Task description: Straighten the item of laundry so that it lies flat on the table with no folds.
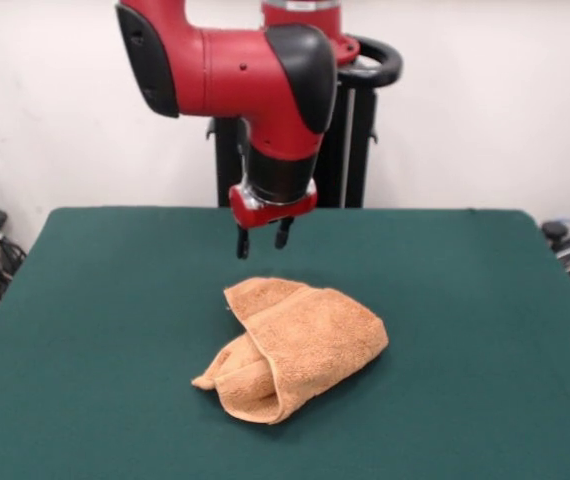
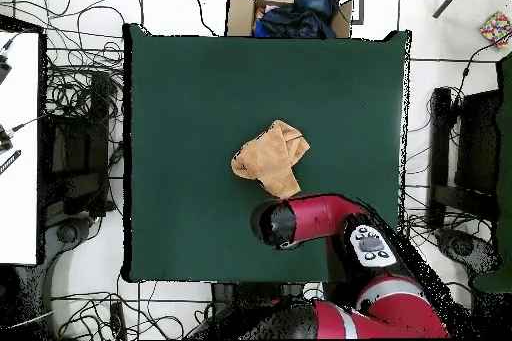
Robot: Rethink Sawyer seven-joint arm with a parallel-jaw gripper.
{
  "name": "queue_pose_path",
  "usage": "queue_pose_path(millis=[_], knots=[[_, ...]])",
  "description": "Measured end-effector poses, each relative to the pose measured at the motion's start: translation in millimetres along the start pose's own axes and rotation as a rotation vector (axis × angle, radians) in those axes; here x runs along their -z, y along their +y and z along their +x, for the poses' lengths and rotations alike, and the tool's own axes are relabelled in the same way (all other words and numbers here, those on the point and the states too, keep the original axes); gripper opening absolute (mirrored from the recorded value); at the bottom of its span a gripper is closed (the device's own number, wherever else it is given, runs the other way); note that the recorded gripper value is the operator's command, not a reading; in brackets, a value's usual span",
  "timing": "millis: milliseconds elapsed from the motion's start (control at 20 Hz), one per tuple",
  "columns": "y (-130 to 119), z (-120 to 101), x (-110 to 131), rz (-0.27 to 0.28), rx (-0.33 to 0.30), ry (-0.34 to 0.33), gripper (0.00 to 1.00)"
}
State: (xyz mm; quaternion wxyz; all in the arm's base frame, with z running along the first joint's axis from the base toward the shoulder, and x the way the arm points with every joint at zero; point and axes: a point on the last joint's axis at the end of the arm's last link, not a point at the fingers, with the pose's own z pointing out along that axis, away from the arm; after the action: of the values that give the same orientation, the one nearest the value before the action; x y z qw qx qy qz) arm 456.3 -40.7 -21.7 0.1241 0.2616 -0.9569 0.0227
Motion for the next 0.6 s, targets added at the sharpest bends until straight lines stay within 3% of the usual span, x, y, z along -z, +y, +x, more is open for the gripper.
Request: queue_pose_path(millis=[600], knots=[[5.5,1.8,-7.7,-0.015,0.004,0.011,1.0]])
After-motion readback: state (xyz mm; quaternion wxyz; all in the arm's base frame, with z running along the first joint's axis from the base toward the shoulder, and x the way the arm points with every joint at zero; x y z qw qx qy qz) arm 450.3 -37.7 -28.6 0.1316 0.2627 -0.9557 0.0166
